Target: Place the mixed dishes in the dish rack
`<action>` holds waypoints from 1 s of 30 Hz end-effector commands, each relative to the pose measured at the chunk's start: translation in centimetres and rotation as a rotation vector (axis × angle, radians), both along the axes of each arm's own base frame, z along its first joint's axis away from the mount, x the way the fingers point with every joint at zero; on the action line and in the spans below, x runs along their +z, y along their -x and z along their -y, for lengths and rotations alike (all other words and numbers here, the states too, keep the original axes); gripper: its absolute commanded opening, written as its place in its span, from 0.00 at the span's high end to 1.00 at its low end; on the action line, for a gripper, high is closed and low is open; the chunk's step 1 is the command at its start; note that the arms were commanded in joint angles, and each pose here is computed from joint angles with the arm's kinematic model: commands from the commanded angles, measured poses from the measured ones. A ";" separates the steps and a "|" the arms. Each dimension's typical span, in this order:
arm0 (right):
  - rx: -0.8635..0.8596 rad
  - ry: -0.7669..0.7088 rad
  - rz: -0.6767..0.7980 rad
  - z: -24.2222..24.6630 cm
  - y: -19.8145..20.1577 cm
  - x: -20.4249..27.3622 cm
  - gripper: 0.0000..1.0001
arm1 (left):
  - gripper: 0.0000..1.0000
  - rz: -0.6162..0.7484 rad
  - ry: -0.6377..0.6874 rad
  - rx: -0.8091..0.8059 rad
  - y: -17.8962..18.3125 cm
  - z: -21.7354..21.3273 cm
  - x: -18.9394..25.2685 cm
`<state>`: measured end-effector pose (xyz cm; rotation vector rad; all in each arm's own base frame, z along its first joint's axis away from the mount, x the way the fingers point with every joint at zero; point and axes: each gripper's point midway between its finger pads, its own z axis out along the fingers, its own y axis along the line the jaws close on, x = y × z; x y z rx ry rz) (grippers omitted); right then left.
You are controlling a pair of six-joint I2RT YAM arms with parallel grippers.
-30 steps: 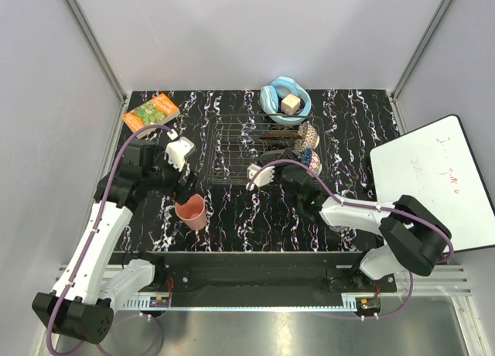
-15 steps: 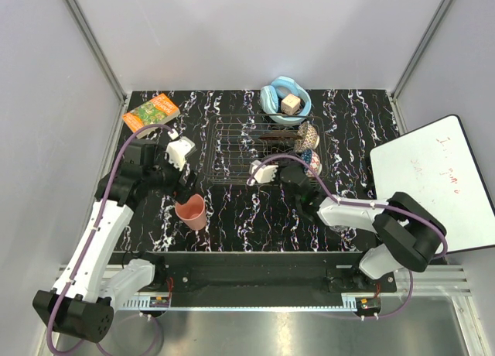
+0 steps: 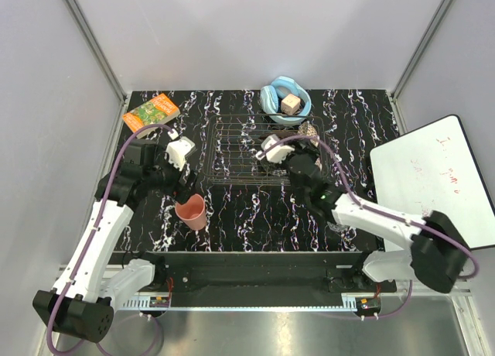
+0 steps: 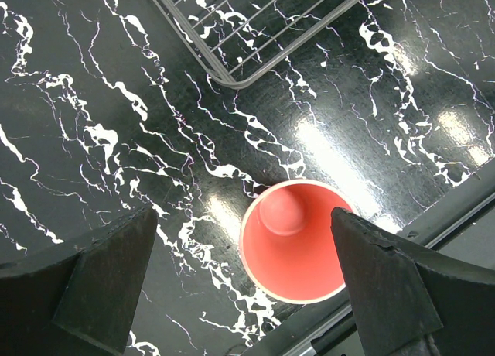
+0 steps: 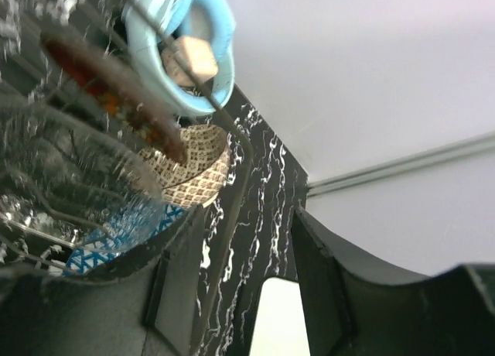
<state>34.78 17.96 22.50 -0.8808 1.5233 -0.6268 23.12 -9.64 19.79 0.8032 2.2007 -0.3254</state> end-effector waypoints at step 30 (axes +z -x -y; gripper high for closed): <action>-0.076 -0.784 -0.380 -4.6 5.3 0.2 0.65 | 0.49 -0.186 -0.197 -0.117 1.2 -1.9 -8.4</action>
